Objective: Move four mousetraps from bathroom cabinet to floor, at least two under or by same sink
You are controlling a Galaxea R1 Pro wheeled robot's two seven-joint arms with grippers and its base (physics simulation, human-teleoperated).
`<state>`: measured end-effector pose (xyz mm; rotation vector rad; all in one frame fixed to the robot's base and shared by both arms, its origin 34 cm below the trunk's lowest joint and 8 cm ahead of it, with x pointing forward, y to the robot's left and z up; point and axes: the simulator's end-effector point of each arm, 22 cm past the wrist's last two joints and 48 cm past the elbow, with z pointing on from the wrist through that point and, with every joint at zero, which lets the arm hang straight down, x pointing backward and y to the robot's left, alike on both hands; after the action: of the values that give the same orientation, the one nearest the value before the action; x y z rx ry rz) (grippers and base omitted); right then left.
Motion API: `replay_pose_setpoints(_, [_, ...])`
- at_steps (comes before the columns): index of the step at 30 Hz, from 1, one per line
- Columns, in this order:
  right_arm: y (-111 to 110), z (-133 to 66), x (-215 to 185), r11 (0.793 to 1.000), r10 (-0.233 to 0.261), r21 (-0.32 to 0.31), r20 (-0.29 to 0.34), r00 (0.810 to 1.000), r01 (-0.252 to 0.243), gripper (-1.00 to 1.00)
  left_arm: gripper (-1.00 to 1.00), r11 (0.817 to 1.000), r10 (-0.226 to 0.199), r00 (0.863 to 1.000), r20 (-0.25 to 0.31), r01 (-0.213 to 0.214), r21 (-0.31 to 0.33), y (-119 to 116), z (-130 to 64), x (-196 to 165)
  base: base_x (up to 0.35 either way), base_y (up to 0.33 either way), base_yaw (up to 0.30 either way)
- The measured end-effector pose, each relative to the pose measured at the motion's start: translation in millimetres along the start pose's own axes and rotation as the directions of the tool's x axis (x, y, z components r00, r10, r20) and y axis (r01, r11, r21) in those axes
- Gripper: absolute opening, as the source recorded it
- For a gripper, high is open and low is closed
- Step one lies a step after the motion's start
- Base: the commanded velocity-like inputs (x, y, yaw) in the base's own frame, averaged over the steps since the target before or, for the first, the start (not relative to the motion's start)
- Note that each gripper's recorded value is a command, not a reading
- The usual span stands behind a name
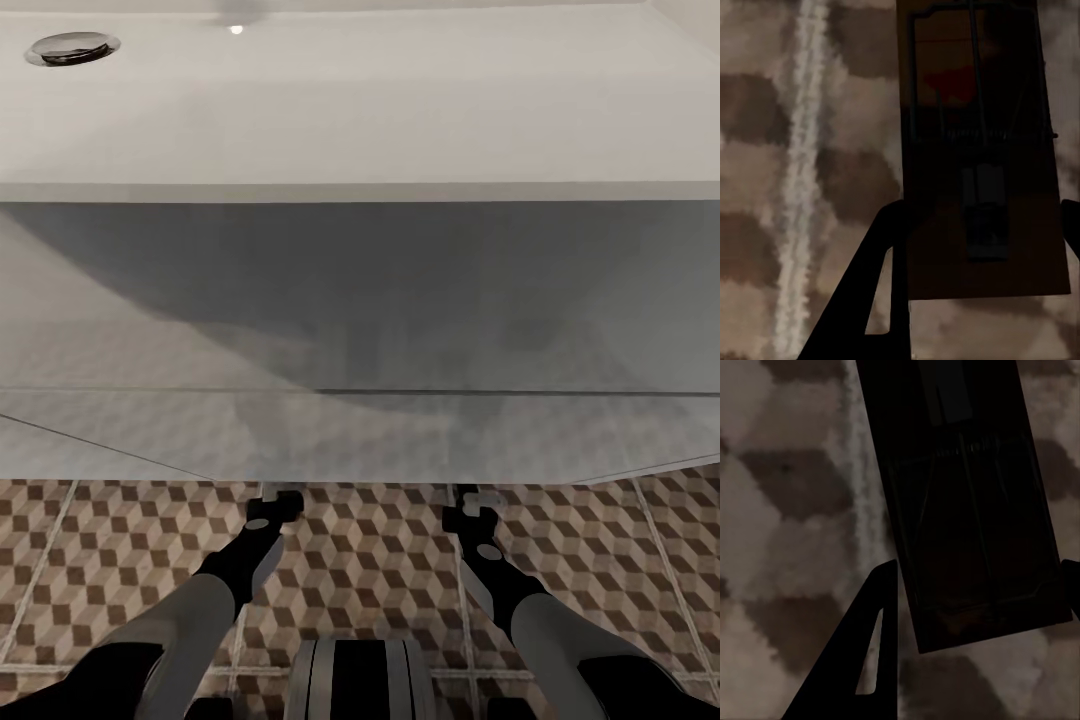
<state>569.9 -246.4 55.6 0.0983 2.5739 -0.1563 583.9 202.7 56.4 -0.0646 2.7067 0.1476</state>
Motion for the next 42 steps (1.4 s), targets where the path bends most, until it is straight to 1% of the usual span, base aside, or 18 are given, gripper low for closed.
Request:
replay_pose_setpoints(6, [-1.1,-0.1,3.3,1.0,-0.004,0.006,-0.015,1.0,0.004,-1.0,-1.0,1.0,-0.001,1.0,0.004,0.001,-0.011,8.4,1.5,-1.5,0.0,0.0,0.0])
replay_pose_setpoints(13, [-1.4,-0.3,9.5,1.0,-0.01,0.009,-0.044,0.999,0.011,-1.0,-1.0,1.0,-0.004,1.0,0.004,0.004,-0.012,8.8,1.5,-1.8,0.0,0.0,0.0])
replay_pose_setpoints(24, [-1.3,-0.3,10.7,1.0,-0.012,0.008,-0.05,0.999,0.012,-1.0,-1.0,1.0,-0.004,1.0,0.003,0.004,-0.012,8.8,1.5,-1.6,0.0,0.0,0.0])
replay_pose_setpoints(32, [-1.0,-0.4,11.5,1.0,-0.011,0.008,-0.054,0.998,0.012,-1.0,-1.0,1.0,0.008,1.0,0.004,-0.008,-0.008,6.3,1.1,-0.8,0.0,0.0,0.0])
replay_pose_setpoints(42, [0.0,-0.6,14.7,1.0,-0.016,0.003,-0.069,0.998,0.016,-1.0,-1.0,1.0,0.004,1.0,0.016,-0.004,-0.002,1.9,0.4,-4.5,0.001,0.0,0.0])
